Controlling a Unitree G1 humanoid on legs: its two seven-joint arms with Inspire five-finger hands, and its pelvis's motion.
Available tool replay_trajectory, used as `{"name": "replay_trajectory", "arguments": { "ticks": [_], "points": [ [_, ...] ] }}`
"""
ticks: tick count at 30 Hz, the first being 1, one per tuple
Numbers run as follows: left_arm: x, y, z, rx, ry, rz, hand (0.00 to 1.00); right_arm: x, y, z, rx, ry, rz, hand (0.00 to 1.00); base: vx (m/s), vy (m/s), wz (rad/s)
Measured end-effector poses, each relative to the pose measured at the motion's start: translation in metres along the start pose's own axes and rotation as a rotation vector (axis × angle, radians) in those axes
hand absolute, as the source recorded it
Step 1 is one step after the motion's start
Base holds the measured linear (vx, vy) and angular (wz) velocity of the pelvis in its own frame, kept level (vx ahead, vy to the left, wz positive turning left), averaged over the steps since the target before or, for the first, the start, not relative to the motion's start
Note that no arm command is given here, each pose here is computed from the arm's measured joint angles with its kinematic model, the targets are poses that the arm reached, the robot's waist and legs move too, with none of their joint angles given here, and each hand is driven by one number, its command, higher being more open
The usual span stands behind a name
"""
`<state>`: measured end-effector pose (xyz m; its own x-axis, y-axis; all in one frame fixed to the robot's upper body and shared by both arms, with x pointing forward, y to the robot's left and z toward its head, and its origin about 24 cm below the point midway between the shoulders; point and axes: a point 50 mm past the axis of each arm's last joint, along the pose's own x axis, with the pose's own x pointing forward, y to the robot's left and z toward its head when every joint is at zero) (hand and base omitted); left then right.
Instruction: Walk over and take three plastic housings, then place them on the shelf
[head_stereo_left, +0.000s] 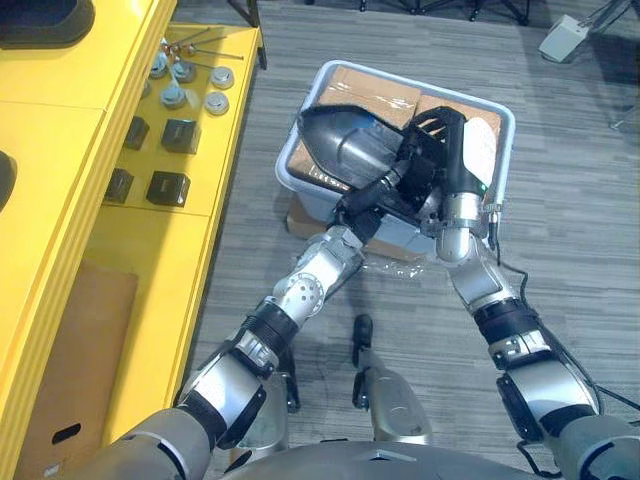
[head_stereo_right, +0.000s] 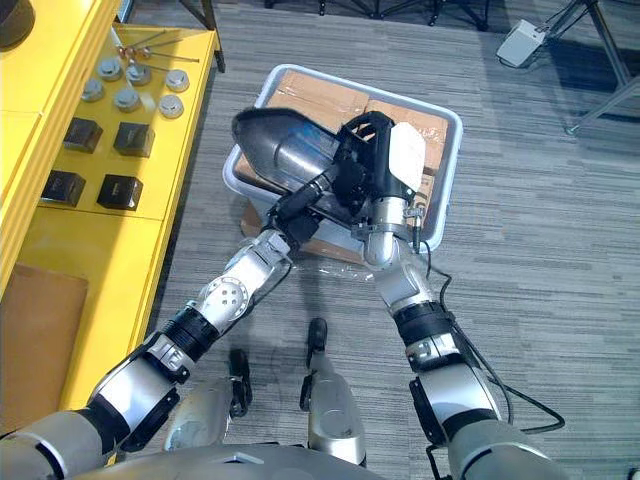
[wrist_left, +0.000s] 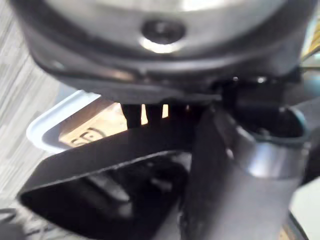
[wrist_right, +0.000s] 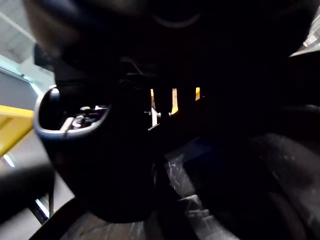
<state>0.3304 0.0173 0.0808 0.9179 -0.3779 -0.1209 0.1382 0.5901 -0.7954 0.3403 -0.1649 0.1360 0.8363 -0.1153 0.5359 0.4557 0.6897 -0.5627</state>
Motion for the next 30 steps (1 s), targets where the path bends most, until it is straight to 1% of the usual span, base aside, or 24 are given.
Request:
{"name": "replay_trajectory", "arguments": {
  "ticks": [2,4,6,12,18,19,22,23,24,26,28,30],
  "points": [
    [0.001,0.006,0.008,-0.024,-0.047,0.05,0.0,-0.009,0.0,0.004,0.033,-0.009,0.002,0.0,-0.01,0.028,-0.09],
    [0.0,0.014,0.014,-0.053,-0.091,0.113,0.0,-0.026,0.009,0.011,0.117,-0.022,0.026,0.0,0.0,0.031,-0.03],
    [-0.001,0.019,0.016,-0.061,-0.115,0.139,0.0,-0.035,0.016,0.016,0.162,-0.022,0.038,0.0,0.0,0.017,-0.01],
    [-0.011,0.035,0.001,-0.115,-0.113,0.199,0.0,-0.057,0.027,0.007,0.208,0.074,0.064,0.0,-0.01,0.017,-0.03],
    [-0.014,0.037,-0.007,-0.139,-0.1,0.212,0.0,-0.07,0.027,0.002,0.224,0.113,0.061,0.0,-0.01,0.014,-0.02],
    [-0.014,0.037,-0.008,-0.142,-0.101,0.212,0.0,-0.071,0.027,0.001,0.227,0.113,0.06,1.0,0.0,0.0,0.0],
    [-0.014,0.036,-0.007,-0.184,-0.135,0.215,0.0,-0.079,0.027,0.003,0.25,0.106,0.059,1.0,0.0,0.0,0.0],
    [-0.014,0.035,-0.002,-0.225,-0.188,0.228,0.0,-0.087,0.029,0.003,0.259,0.112,0.077,1.0,0.0,0.0,0.0],
    [-0.014,0.035,0.001,-0.223,-0.219,0.234,0.0,-0.091,0.031,0.002,0.268,0.121,0.088,1.0,0.0,0.0,0.0],
    [-0.017,0.032,0.012,-0.14,-0.298,0.234,0.0,-0.1,0.036,0.004,0.324,0.153,0.101,1.0,0.0,0.0,0.0],
    [-0.026,0.026,0.024,-0.001,-0.399,0.25,0.0,-0.105,0.038,0.01,0.437,0.21,0.081,1.0,0.0,0.0,0.0],
    [-0.034,0.023,0.035,0.092,-0.489,0.286,0.0,-0.109,0.037,0.013,0.509,0.243,0.08,1.0,0.0,0.006,-0.03]
  ]
}}
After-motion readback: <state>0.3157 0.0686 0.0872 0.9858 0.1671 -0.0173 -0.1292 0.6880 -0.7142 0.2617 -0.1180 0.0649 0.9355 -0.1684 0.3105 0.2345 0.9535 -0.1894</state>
